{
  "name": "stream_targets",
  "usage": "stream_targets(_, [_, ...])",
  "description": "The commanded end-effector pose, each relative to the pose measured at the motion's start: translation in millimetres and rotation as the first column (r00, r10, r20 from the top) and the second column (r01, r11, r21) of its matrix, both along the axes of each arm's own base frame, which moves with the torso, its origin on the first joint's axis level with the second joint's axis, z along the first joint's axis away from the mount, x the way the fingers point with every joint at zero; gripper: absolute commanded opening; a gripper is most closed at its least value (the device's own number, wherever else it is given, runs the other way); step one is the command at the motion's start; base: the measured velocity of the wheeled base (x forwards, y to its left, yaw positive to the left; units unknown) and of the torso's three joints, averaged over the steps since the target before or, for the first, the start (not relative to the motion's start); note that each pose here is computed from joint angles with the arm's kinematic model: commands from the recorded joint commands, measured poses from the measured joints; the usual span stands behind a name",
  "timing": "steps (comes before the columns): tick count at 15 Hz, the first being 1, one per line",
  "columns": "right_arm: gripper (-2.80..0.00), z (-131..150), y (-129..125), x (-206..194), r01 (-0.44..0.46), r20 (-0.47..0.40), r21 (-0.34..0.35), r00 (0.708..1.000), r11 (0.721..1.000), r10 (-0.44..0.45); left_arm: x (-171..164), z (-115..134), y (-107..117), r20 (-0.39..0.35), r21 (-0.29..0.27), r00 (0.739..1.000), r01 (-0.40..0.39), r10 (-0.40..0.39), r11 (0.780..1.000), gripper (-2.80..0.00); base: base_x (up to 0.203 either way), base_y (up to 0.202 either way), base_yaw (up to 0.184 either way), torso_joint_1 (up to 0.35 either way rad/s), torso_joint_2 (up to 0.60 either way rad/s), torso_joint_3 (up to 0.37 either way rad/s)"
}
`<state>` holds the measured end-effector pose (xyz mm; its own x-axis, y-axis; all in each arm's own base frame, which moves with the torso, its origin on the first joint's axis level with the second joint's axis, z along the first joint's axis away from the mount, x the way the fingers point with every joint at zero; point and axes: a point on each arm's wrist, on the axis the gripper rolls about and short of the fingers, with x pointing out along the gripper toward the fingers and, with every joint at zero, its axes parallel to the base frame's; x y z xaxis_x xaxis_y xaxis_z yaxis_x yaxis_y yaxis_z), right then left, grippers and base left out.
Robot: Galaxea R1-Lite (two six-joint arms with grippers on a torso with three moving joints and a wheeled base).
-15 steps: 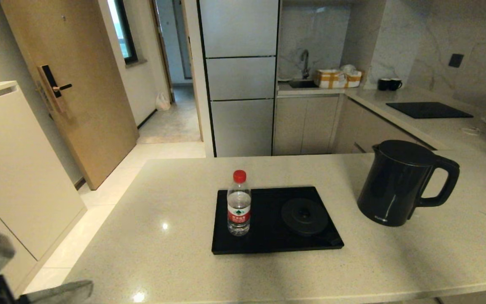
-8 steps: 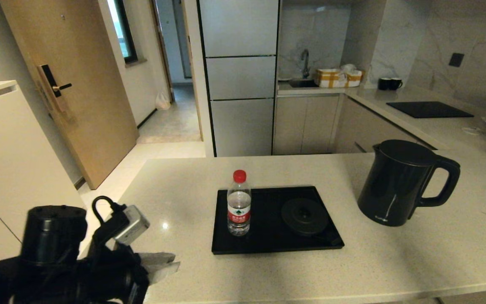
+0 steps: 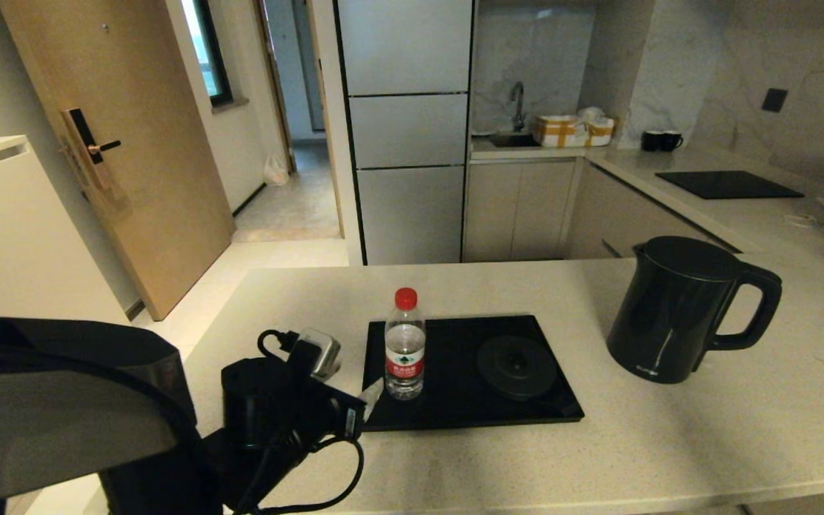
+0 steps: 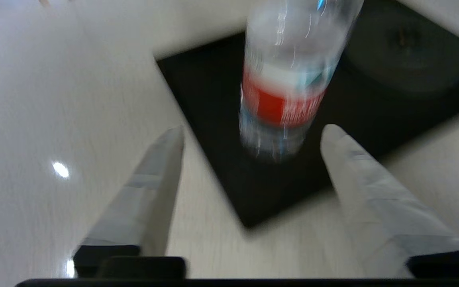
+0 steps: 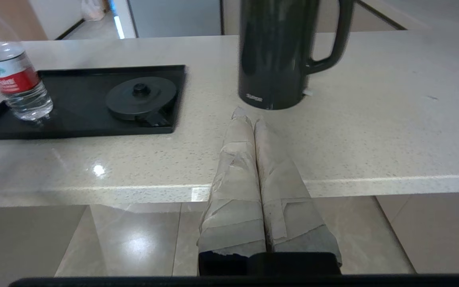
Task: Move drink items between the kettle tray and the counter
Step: Pick up the bottled water
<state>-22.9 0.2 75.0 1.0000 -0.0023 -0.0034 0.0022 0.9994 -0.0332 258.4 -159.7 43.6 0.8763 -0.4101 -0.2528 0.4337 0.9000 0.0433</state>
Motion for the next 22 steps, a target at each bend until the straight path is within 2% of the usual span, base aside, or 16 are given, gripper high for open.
stream_targets(1, [-2.8,0,0,0,-0.001,-0.003,-0.001,1.0,1.0,0.001,8,-7,-11,0.034,0.023,0.999,0.001,-0.002,1.0,0.0,0.0,0.0,0.0,0.0,0.0,0.0])
stream_targets(3, [-2.8,0,0,0,-0.001,-0.003,-0.001,1.0,1.0,0.001,16,1,-16,0.081,0.035,0.997,-0.01,0.007,0.999,0.0,0.0,0.0,0.0,0.0,0.0,0.0])
stream_targets(6, [-2.8,0,0,0,-0.001,-0.003,-0.001,1.0,1.0,0.001,24,-5,-21,0.075,0.044,0.997,-0.01,0.007,0.999,0.0,0.0,0.0,0.0,0.0,0.0,0.0])
stream_targets(9, [-2.8,0,0,0,-0.001,-0.003,-0.001,1.0,1.0,0.001,36,-18,-29,0.075,0.078,0.997,0.0,-0.006,0.997,0.0,0.0,0.0,0.0,0.0,0.0,0.0])
stream_targets(15, [-2.8,0,0,0,-0.001,-0.003,-0.001,1.0,1.0,0.001,58,-14,-40,0.065,0.085,0.998,0.015,-0.02,0.996,0.0,0.0,0.0,0.0,0.0,0.0,0.0])
stream_targets(18, [-2.8,0,0,0,-0.001,-0.002,-0.001,1.0,1.0,0.001,67,-10,-47,0.074,0.089,0.995,0.066,-0.072,0.994,0.0,0.0,0.0,0.0,0.0,0.0,0.0])
stream_targets(22, [-2.8,0,0,0,-0.001,-0.003,-0.001,1.0,1.0,0.001,83,-12,-53,0.077,0.096,0.995,0.057,-0.065,0.994,0.0,0.0,0.0,0.0,0.0,0.0,0.0])
